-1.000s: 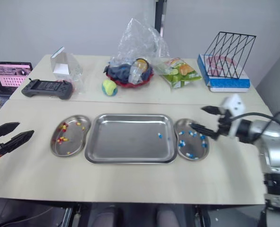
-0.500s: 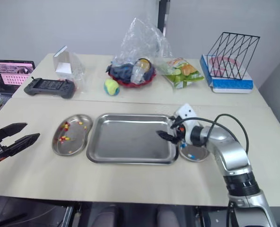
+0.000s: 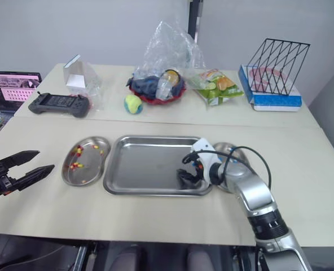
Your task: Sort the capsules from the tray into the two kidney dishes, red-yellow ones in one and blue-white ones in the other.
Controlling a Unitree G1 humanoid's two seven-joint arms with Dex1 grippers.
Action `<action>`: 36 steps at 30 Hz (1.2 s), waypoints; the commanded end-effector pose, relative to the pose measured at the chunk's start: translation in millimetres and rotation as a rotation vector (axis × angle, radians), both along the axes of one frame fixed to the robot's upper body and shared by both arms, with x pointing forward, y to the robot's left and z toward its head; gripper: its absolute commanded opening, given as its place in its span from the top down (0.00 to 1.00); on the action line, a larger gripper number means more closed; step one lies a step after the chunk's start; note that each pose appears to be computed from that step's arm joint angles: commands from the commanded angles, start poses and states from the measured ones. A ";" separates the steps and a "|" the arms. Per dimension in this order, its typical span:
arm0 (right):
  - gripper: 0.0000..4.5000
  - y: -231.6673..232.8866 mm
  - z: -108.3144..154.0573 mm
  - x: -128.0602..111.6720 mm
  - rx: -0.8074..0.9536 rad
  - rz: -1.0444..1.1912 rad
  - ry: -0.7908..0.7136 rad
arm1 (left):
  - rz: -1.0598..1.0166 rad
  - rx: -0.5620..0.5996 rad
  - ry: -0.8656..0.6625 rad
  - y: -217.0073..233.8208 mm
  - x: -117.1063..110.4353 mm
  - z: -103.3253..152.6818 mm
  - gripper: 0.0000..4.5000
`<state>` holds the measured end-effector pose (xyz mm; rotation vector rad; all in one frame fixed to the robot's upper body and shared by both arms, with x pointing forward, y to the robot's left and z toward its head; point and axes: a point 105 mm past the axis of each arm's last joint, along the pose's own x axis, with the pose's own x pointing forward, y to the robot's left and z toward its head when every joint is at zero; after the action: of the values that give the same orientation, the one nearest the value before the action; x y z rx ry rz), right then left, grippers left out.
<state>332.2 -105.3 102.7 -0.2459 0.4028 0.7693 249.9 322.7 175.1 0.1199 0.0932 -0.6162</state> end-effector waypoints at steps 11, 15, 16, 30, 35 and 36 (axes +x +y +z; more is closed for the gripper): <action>0.94 -0.7 -0.3 -1.6 -0.040 -0.058 0.004 | -0.016 0.044 -0.039 -0.3 -0.9 7.0 0.00; 1.00 2.1 6.6 -4.6 -0.030 -0.016 -0.004 | -0.022 0.046 -0.042 -0.9 0.9 6.6 0.00; 1.00 1.3 9.9 -4.2 -0.017 -0.012 -0.007 | -0.026 0.048 -0.045 -1.1 1.4 6.6 0.00; 1.00 -104.5 64.9 14.2 0.153 -0.213 -0.055 | -0.033 0.054 -0.077 -0.8 13.7 7.7 0.00; 1.00 -111.4 54.4 5.1 0.130 -0.188 -0.010 | -0.044 0.058 -0.076 -1.7 17.9 7.0 0.00; 1.00 -111.9 51.1 3.2 0.119 -0.185 -0.002 | -0.046 0.059 -0.077 -1.8 18.7 7.2 0.00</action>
<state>337.0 -218.7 143.2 -0.0693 0.4118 0.5867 268.7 319.1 173.3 0.1673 0.0576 -0.6538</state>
